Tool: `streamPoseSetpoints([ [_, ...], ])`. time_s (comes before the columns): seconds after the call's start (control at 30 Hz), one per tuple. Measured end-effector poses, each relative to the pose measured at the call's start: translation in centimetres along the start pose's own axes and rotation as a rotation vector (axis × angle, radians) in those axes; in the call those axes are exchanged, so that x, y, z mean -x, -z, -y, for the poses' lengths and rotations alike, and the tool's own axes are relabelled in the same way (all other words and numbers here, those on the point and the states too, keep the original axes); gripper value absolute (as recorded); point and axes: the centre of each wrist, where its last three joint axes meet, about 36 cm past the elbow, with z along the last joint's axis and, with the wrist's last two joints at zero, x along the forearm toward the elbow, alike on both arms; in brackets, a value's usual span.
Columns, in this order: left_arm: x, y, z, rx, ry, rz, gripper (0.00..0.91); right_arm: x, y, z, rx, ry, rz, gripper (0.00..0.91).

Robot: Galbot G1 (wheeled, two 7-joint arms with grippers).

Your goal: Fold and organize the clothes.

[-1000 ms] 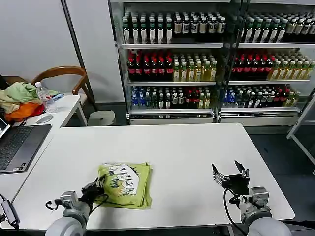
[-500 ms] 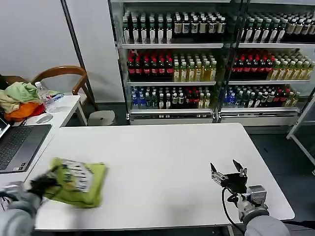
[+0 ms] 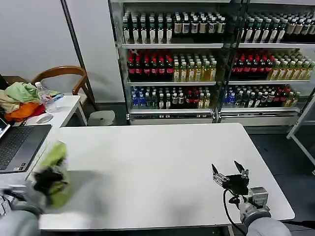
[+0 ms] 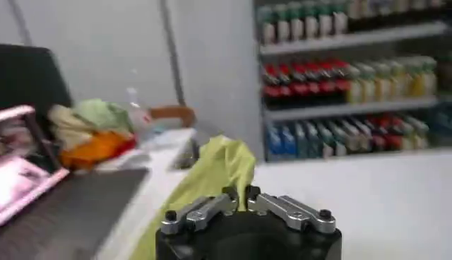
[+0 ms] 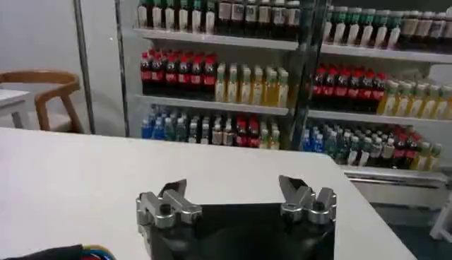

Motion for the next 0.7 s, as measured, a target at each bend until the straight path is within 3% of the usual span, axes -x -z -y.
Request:
streamPoseSetpoints([
  [0.13,0.1,-3.2,7.4,0.041,-0.134,-0.029,0.04,-0.3,0.0,0.1,-0.003,-0.007,0.001,0.907],
  [0.27,-0.6,-4.3,13.5,0.064,-0.256,-0.015,0.04,-0.4,0.1,0.3,-0.006,-0.013,0.004,0.907],
  [0.57,-0.5,-4.3,20.8,0.08,-0.404,0.073,0.05,-0.7,0.4,0.7,-0.017,-0.024,0.004,0.907],
  [0.6,-0.3,-4.3,21.3,0.082,-0.416,0.083,0.907,-0.7,0.4,0.7,-0.018,-0.026,0.004,0.907],
  [0.7,0.4,-4.2,22.7,0.084,-0.444,0.105,0.907,-0.7,0.5,0.8,-0.018,-0.03,0.007,0.907],
])
